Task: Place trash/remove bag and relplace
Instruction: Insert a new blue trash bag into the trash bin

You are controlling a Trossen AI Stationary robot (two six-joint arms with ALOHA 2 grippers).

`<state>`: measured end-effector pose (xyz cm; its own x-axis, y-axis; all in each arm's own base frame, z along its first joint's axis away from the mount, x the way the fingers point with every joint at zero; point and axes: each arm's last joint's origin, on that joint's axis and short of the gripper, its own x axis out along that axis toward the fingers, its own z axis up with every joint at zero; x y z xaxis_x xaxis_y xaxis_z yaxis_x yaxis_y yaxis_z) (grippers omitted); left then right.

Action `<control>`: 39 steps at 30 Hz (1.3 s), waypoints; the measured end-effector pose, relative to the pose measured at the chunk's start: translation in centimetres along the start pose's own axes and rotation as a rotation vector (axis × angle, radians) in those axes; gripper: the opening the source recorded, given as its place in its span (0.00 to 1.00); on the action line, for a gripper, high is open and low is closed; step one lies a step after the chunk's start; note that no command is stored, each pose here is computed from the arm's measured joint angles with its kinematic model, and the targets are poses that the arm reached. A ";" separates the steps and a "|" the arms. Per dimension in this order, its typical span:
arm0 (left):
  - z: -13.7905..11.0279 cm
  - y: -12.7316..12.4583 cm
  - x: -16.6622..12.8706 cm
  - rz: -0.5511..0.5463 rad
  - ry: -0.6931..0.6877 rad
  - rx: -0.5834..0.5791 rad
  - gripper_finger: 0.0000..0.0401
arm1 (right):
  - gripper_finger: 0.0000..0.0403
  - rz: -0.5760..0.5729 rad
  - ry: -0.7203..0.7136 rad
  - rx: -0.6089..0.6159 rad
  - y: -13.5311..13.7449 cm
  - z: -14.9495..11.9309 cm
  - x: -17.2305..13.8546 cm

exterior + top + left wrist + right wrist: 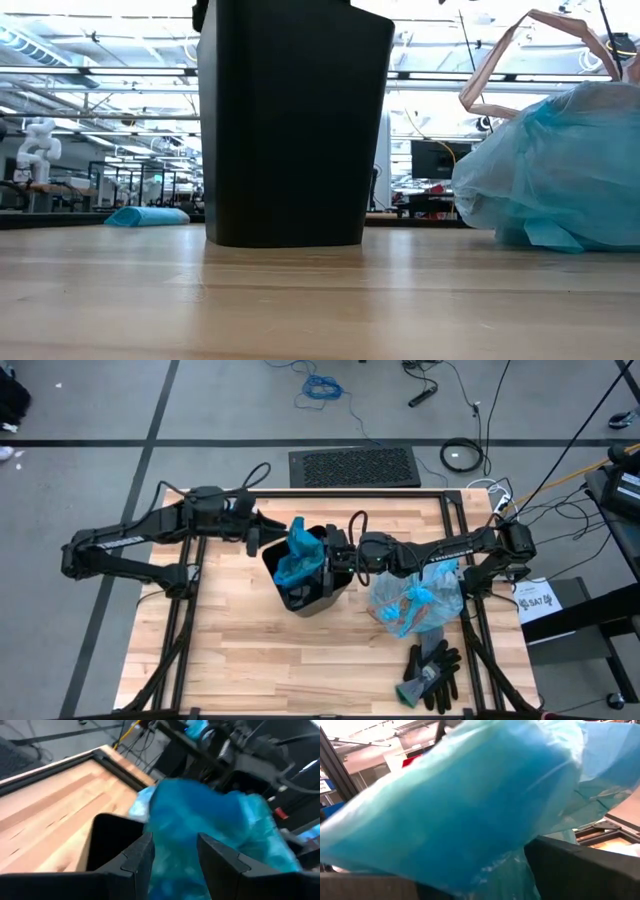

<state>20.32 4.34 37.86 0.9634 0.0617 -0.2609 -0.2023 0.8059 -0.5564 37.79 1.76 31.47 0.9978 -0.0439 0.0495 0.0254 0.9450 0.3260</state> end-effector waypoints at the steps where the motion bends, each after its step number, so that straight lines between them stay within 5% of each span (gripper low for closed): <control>1: 0.1 -0.1 0.0 -0.013 -0.008 0.001 0.38 | 0.41 -0.001 0.001 -0.005 0.0 0.0 0.0; 22: -0.3 0.0 2.5 -0.044 0.046 -0.075 0.37 | 0.41 -0.014 0.039 -0.034 -0.1 -0.4 0.0; 30: -0.3 0.0 2.4 -0.050 0.043 -0.044 0.03 | 0.41 -0.013 0.035 -0.033 -0.1 -0.3 0.0; 39: -0.3 -0.1 2.3 -0.056 0.050 -0.023 0.01 | 0.41 -0.002 0.002 -0.061 0.4 1.3 -1.0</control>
<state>22.46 4.22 37.03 0.9634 -0.0136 -0.2677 -0.1525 0.7934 -0.5892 36.68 1.71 32.79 0.9979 -0.0451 0.0471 0.0308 0.9630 0.2679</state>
